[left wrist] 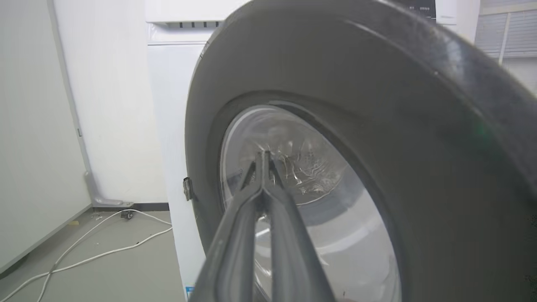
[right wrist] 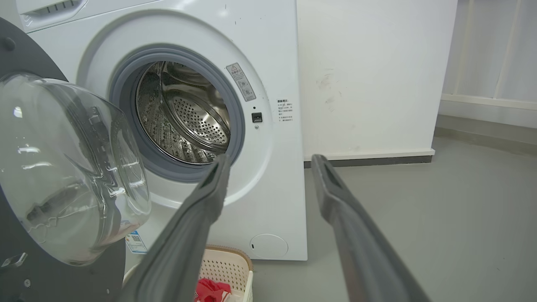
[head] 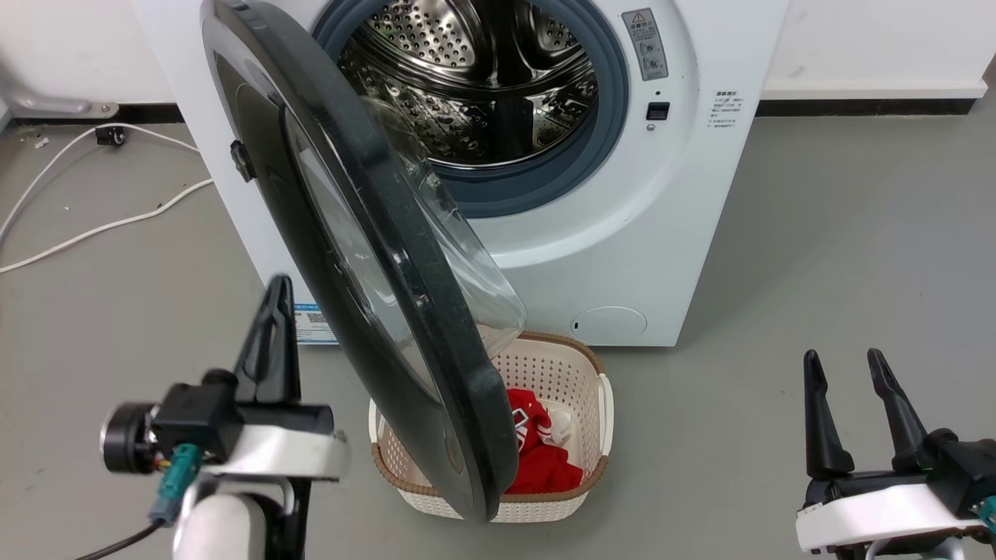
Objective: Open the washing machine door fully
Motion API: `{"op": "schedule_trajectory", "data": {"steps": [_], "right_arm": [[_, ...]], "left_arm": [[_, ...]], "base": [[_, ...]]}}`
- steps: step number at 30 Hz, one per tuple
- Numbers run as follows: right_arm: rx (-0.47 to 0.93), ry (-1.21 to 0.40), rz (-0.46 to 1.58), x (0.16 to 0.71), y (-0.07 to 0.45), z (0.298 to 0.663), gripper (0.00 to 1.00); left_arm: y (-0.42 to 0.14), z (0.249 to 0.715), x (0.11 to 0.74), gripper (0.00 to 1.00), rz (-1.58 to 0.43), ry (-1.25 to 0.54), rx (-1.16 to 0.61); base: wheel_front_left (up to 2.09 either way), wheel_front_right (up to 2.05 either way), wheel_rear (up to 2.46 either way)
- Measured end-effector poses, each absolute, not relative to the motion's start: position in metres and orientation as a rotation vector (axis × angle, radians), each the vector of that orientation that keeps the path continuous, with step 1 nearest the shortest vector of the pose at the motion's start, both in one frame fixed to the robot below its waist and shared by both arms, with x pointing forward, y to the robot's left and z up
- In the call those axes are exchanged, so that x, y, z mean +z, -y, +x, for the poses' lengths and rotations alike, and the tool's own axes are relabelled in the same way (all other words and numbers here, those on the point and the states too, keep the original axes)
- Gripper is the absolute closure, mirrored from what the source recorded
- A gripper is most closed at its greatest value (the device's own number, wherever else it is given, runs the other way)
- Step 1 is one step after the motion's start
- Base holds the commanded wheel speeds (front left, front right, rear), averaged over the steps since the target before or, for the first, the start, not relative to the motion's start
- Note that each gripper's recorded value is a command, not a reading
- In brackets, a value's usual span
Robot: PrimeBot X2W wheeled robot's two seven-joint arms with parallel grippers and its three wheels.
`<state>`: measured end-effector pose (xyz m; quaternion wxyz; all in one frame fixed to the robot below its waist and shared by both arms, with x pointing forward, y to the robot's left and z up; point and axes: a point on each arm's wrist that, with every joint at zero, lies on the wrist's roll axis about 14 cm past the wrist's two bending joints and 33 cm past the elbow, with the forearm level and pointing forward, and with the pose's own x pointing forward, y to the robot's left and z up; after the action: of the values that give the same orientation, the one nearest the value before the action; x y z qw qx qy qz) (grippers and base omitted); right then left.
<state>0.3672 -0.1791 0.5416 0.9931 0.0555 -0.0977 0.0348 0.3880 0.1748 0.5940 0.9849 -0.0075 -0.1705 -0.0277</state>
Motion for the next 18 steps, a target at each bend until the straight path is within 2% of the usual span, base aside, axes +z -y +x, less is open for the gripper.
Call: {"op": "schedule_trajectory", "data": {"steps": [5,6,9,14,18], "right_arm": [[0.069,0.193,0.113,0.54,0.179,0.368,0.0],[0.069,0.19,0.114,0.54,0.179,0.37,0.0],[0.07,0.194,0.114,0.541,0.179,0.371,0.0],[0.064,0.19,0.115,0.54,0.18,0.372,0.0],[0.058,0.189,0.118,0.539,0.183,0.371,0.0]], "left_arm": [[-0.169,0.382,0.662,1.0,-0.002,0.553,-0.074],[-0.162,0.371,0.707,1.0,0.019,0.702,-0.092],[-0.153,0.351,0.752,1.0,0.033,0.862,-0.113],[-0.135,0.319,0.8,1.0,0.048,1.057,-0.166],[-0.11,0.304,0.81,1.0,0.041,1.115,-0.257]], "base": [[0.0,0.0,0.0],[0.0,0.0,0.0],[0.0,0.0,0.0],[0.0,0.0,0.0],[0.0,0.0,0.0]]}}
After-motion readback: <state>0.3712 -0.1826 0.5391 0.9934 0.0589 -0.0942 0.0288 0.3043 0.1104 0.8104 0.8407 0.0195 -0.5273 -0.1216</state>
